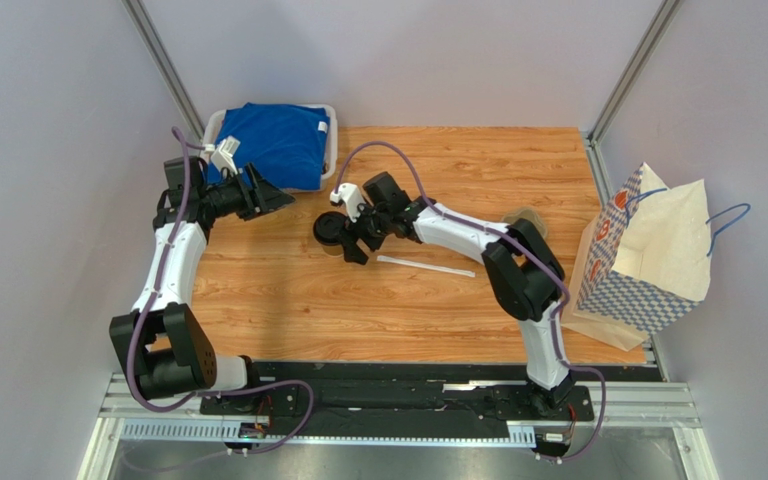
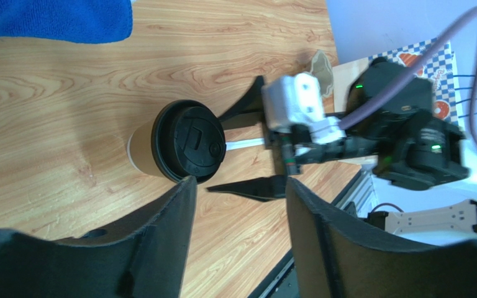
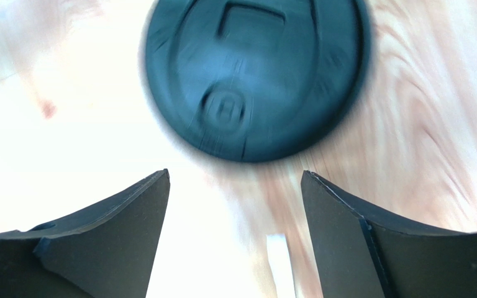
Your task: Pack the takeout coffee
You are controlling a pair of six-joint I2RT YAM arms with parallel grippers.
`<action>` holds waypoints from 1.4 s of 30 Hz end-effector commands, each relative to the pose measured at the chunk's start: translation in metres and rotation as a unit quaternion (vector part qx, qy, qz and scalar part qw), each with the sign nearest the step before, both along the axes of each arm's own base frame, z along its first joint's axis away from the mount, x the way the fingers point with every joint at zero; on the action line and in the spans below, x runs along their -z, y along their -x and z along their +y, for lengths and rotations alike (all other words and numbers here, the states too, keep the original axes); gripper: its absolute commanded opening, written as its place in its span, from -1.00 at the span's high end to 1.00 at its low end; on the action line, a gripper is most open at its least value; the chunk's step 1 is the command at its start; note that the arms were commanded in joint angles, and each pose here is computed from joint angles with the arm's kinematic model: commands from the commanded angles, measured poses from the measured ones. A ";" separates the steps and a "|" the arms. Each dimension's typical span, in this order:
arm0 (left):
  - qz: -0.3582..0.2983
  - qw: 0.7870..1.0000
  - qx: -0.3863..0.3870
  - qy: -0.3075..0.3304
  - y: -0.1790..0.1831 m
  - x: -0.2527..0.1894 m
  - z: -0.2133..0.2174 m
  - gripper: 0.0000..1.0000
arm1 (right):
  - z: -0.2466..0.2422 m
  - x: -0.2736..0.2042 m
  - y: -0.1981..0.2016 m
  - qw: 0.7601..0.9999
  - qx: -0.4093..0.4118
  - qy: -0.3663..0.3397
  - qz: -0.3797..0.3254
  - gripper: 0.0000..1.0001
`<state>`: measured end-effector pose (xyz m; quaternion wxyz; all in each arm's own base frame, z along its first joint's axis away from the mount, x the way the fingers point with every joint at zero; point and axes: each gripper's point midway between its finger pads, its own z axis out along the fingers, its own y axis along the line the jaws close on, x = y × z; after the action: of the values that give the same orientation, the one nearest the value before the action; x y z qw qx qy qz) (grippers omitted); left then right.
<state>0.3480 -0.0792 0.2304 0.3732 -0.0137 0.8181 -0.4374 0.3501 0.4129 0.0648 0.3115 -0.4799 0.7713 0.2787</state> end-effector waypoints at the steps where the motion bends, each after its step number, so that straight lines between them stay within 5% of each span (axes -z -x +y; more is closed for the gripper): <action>1: -0.059 0.998 0.007 -0.019 0.007 -0.027 0.001 -0.36 | -0.043 -0.094 0.008 0.999 -0.006 -0.012 -0.048 -0.66; 10: -0.157 0.977 0.091 -0.113 0.039 -0.049 -0.035 -0.50 | -0.196 -0.189 0.046 0.993 0.081 0.060 -0.056 -0.68; 17: -0.209 0.951 0.161 -0.162 0.069 -0.050 -0.074 -0.56 | -0.324 -0.278 0.067 0.949 0.277 0.030 -0.146 -0.72; 26: -0.218 0.928 0.230 -0.194 0.081 -0.034 -0.120 -0.56 | -0.364 -0.249 0.114 0.920 0.372 0.054 -0.112 -0.66; 29: -0.208 0.909 0.278 -0.231 0.086 -0.010 -0.144 -0.50 | -0.361 -0.227 0.132 0.929 0.355 0.060 -0.086 -0.62; 35: -0.211 0.824 0.401 -0.340 0.081 0.048 -0.196 -0.43 | -0.361 -0.193 0.143 0.937 0.335 0.083 -0.058 -0.57; 42: -0.246 0.753 0.446 -0.417 0.054 0.092 -0.242 -0.33 | -0.363 -0.194 0.146 0.935 0.340 0.087 -0.052 -0.57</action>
<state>0.2711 -0.3097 0.1422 0.2688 0.5591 0.7500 -0.2296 0.2052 0.0514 0.2497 0.3711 -0.2281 0.8976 0.0676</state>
